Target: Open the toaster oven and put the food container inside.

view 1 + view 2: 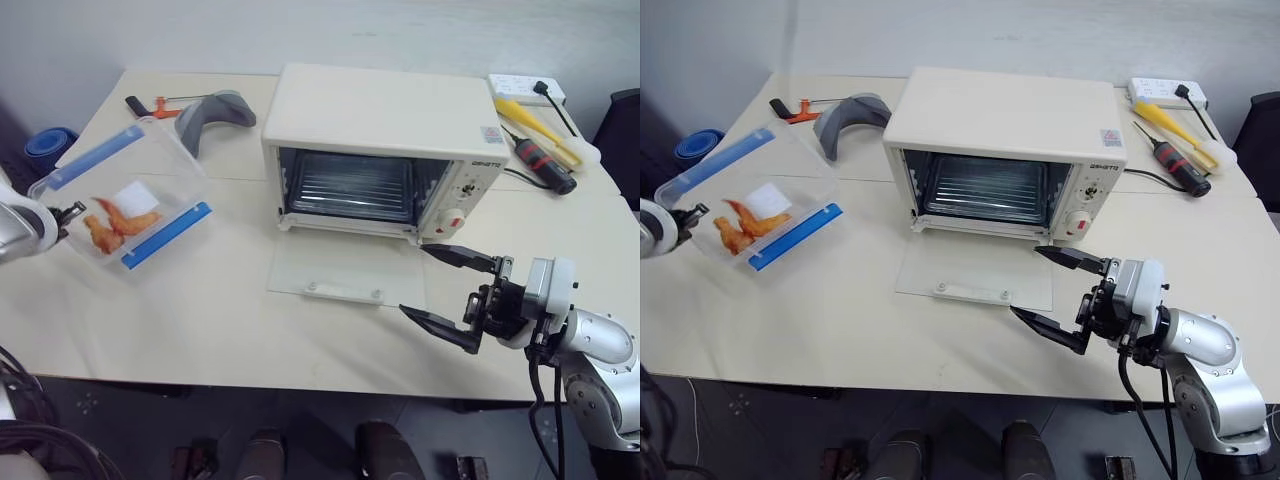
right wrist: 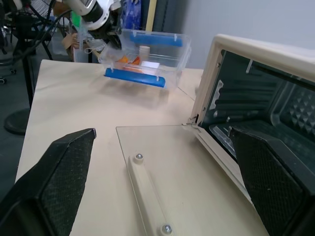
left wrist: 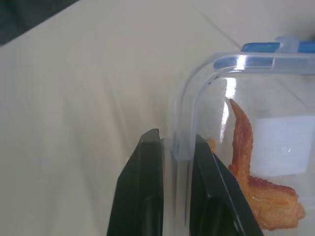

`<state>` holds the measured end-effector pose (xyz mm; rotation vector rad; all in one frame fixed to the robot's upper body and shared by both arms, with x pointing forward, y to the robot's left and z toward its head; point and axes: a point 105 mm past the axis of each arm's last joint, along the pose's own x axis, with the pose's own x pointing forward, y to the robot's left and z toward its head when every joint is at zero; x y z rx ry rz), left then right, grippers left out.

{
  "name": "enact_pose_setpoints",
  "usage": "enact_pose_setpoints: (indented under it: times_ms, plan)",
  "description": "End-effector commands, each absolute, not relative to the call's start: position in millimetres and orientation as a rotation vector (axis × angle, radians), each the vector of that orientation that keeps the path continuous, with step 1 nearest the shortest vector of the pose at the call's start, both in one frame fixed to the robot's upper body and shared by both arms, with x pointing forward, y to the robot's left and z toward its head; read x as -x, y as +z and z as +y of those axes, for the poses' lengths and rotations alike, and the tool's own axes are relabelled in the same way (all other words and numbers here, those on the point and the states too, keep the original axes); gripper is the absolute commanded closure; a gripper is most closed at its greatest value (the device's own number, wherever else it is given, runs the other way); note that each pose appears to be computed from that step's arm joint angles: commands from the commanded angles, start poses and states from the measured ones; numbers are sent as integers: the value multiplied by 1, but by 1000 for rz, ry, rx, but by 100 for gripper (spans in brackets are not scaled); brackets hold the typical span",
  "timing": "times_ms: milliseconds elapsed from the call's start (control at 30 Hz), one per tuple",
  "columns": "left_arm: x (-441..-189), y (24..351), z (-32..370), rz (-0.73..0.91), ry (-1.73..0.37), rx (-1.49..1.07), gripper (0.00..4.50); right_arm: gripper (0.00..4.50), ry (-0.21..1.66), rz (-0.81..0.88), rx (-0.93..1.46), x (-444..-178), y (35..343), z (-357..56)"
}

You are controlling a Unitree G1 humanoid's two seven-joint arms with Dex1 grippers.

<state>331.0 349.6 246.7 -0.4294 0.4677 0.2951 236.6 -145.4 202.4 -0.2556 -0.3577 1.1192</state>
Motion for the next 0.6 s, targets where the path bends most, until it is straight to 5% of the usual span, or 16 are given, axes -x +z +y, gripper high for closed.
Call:
enact_pose_setpoints:
  times_ms: [33, 267, 600]
  plan:
    - [-322, 256, 334, 579, 102, 314, 415, 0, 1113, -378, 288, -235, 212, -149]
    - [-309, 256, 299, 762, -150, 164, 415, 0, 1066, -339, 307, -238, 210, -161]
    - [-332, 238, 206, 835, -475, 84, 415, 0, 1013, -321, 299, -229, 209, -165]
